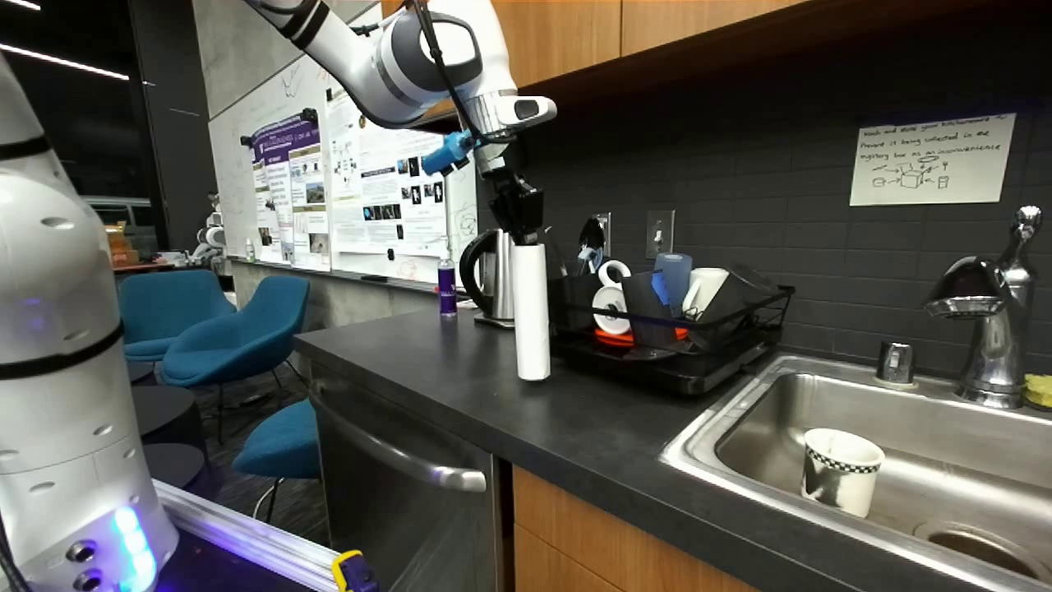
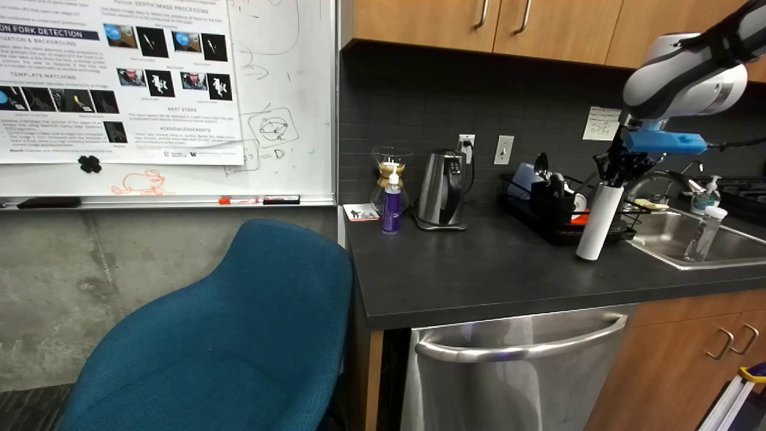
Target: Move the paper towel roll to the left
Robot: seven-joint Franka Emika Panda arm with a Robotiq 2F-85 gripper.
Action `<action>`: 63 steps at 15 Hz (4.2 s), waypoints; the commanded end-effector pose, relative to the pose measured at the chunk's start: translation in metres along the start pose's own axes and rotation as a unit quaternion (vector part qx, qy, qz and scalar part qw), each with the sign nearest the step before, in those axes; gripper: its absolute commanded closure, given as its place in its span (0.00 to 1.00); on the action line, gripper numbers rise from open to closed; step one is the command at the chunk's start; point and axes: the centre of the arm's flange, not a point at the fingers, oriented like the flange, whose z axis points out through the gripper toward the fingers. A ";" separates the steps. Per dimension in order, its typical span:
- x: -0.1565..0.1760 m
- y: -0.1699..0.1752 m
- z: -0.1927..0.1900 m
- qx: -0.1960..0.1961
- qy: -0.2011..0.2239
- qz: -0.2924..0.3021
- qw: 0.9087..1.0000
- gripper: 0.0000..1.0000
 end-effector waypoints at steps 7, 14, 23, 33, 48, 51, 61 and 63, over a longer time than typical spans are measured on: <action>0.009 0.036 0.006 -0.021 0.007 0.019 1.000 0.50; 0.028 0.086 0.025 -0.033 0.008 0.063 0.997 0.50; 0.070 0.119 0.036 -0.063 0.019 0.095 0.993 0.50; 0.100 0.132 0.049 -0.090 0.006 0.115 0.989 0.50; 0.110 0.145 0.055 -0.066 -0.027 0.158 0.985 1.00; 0.111 0.144 0.051 -0.070 -0.018 0.155 0.985 1.00; 0.116 0.147 0.026 -0.062 0.008 0.156 0.986 1.00; 0.114 0.148 0.023 -0.062 0.010 0.156 0.986 1.00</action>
